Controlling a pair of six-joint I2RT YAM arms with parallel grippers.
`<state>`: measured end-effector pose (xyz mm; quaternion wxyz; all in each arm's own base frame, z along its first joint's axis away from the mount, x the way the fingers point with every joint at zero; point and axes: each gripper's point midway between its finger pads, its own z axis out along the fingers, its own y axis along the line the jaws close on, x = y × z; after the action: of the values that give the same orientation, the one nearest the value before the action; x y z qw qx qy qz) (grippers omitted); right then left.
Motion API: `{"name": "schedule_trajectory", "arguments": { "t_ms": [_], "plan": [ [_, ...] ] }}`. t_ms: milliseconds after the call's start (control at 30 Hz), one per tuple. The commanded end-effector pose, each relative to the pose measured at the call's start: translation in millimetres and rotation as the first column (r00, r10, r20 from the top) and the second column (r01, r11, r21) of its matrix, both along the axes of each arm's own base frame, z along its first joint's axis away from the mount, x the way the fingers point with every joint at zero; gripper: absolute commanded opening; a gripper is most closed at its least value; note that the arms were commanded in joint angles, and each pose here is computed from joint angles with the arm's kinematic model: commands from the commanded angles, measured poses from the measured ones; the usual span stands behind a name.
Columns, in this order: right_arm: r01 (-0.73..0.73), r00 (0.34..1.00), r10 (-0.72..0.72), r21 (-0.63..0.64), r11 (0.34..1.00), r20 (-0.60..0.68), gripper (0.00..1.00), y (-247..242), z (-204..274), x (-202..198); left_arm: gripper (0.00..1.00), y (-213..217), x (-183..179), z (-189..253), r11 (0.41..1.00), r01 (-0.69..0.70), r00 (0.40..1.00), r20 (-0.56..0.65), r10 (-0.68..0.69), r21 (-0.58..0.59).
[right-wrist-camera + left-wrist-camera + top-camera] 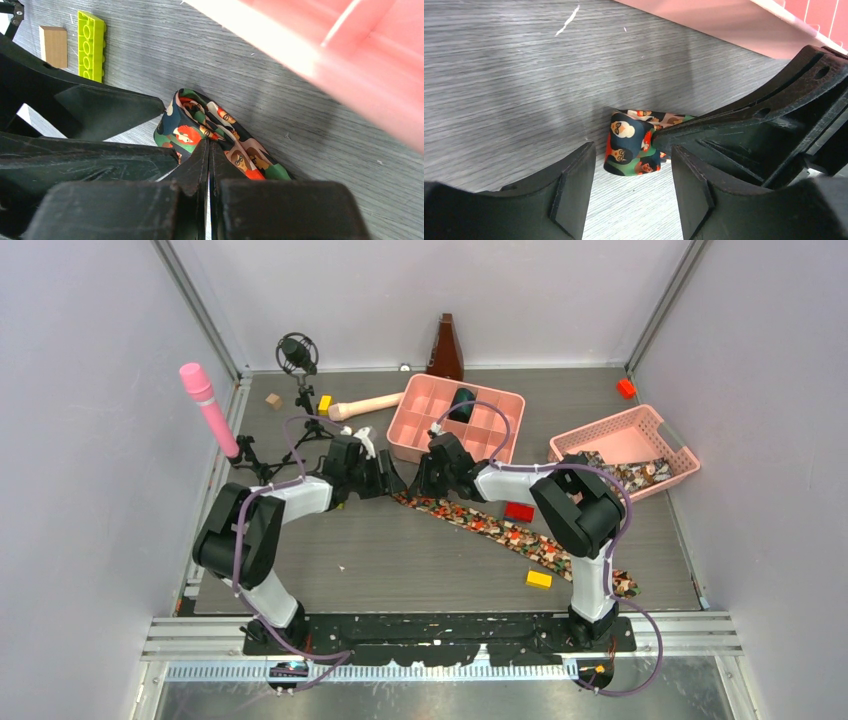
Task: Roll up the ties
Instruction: Roll the tie at the center of the board.
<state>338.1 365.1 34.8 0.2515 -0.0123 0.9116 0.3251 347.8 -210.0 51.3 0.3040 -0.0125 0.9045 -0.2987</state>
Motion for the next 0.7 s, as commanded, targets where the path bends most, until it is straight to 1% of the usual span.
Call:
{"name": "schedule_trajectory", "arguments": {
  "t_ms": [0,200,467,567,667],
  "plan": [
    [-0.003,1.0,0.004,-0.025,1.0,0.029,0.0,-0.8,4.9,2.0,0.59,-12.2,0.6,4.8,0.996,0.043,0.999,0.016,-0.042,-0.079],
    [0.001,0.999,0.0,-0.032,0.999,0.032,0.0,-3.6,5.0,1.2,0.6,-7.2,-5.7,-8.3,0.998,0.032,0.999,-0.023,-0.033,-0.059],
    [0.01,1.0,-0.009,-0.047,0.999,0.027,0.0,-8.3,2.8,-1.8,0.56,-9.6,-11.0,-15.6,0.996,0.055,0.997,-0.044,-0.058,-0.072],
    [0.011,1.0,-0.009,-0.049,0.999,0.025,0.0,-9.1,1.8,-4.1,0.52,-9.7,-10.6,-16.6,0.996,0.056,0.997,-0.045,-0.06,-0.074],
    [0.011,1.0,-0.01,-0.052,0.999,0.023,0.0,-10.5,1.0,-5.9,0.46,-10.4,-10.0,-17.5,0.995,0.058,0.997,-0.046,-0.062,-0.079]
  ]
}}
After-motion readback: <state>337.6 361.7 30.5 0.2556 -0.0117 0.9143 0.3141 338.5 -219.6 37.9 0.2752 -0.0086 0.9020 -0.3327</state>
